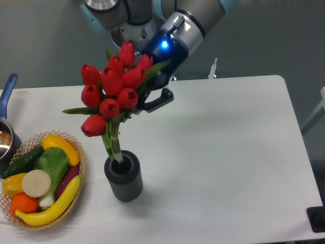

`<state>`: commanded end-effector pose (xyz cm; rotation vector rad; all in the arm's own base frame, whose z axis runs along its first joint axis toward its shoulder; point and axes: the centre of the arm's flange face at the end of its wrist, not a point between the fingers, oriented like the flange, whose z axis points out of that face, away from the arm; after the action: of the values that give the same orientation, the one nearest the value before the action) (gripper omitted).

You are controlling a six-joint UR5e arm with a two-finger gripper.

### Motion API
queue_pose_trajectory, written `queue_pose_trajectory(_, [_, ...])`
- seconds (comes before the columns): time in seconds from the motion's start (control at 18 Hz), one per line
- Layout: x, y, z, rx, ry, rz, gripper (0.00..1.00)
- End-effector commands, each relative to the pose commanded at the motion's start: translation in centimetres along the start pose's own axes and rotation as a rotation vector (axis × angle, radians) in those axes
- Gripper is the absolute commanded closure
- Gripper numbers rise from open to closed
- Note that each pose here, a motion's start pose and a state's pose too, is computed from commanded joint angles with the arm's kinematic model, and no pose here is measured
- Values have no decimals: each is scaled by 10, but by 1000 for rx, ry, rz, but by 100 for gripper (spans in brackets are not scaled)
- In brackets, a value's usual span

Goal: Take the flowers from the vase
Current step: 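Lift the tulips straight up out of the black vase, then hold the tulips raised above the table beside the vase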

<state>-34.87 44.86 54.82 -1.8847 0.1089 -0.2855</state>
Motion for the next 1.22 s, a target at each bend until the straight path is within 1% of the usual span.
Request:
queue_pose_trajectory(0.11, [-15, 12, -9, -1, -22, -15, 56])
queue_pose_trajectory(0.22, [-33, 19, -27, 3, -63, -13, 56])
queue_pose_trajectory(0.39, [-57, 29, -29, 0, -74, -11, 56])
queue_pose_trajectory(0.56, [-77, 40, -47, 1, -110, 17, 56])
queue_pose_trajectory(0.61, [-86, 49, -56, -1, -126, 22, 56])
queue_pose_trajectory(0.72, [-89, 64, -58, -7, -130, 32, 56])
queue_pose_trajectory(1.22, [-85, 66, -61, -6, -134, 27, 56])
